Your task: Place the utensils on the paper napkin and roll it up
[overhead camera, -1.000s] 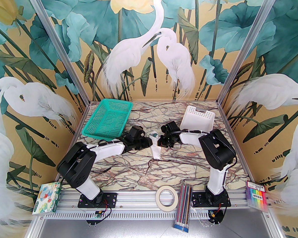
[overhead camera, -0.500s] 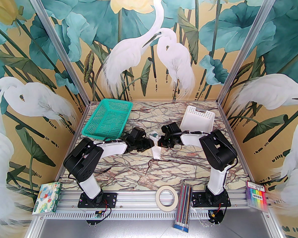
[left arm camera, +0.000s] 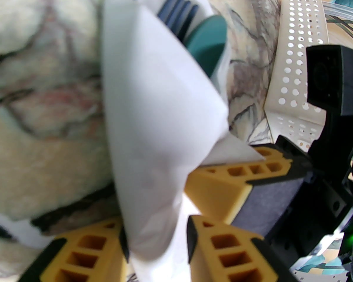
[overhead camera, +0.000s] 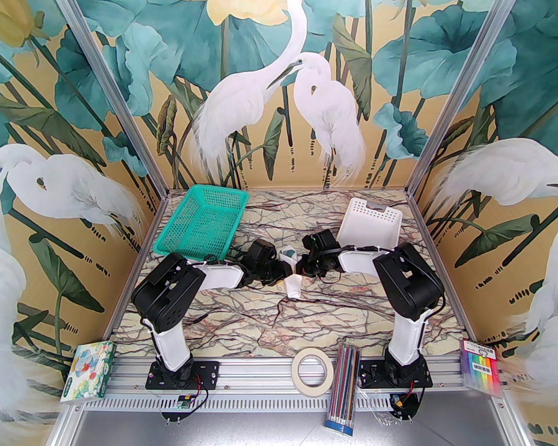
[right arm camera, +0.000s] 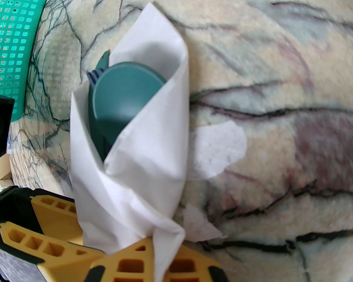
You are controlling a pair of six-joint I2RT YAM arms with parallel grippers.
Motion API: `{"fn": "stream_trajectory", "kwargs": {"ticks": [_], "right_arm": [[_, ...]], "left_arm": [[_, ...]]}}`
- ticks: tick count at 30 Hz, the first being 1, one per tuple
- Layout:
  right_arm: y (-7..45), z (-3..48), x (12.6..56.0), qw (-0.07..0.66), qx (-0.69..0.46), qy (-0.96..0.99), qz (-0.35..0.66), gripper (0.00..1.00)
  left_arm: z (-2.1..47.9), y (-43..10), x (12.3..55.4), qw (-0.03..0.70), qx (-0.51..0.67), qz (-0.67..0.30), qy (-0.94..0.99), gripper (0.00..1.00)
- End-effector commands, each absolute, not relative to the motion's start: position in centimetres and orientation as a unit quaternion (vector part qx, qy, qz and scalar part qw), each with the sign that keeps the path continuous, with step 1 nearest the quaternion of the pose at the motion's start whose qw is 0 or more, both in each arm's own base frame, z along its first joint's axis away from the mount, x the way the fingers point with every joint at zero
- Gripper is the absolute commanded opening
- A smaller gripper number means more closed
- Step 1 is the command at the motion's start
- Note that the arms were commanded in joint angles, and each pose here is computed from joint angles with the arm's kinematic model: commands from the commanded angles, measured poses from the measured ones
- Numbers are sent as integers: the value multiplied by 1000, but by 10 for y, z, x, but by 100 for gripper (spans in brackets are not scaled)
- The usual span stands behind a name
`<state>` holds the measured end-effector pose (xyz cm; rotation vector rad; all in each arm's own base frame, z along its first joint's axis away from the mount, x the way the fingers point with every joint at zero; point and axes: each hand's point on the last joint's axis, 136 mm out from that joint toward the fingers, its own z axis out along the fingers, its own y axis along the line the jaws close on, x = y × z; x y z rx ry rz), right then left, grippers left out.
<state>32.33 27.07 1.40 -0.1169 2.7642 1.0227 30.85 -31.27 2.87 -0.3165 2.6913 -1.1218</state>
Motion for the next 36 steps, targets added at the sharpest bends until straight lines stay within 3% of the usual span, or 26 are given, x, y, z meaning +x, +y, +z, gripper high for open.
{"fn": "stream_trajectory", "kwargs": {"ticks": [1, 6, 14, 16, 19, 26, 36], "right_arm": [[249, -19, 295, 36, -14, 953, 300, 0], [249, -18, 295, 37, -14, 952, 302, 0], [251, 3, 306, 64, -17, 943, 327, 0], [251, 16, 312, 79, -18, 937, 341, 4], [249, 41, 319, 106, -21, 924, 368, 16], [229, 85, 317, 151, -36, 901, 406, 55], [168, 104, 302, 216, -33, 905, 366, 89]], "left_arm": [[23, -331, 300, 80, -99, -397, 909, 37], [13, -331, 300, 82, -100, -378, 917, 29], [5, -317, 303, 110, -109, -345, 925, 4], [9, -313, 305, 123, -109, -343, 925, 0], [16, -310, 307, 143, -104, -350, 920, 0], [33, -302, 309, 181, -82, -359, 912, 0], [69, -289, 310, 266, -36, -399, 877, 0]]}}
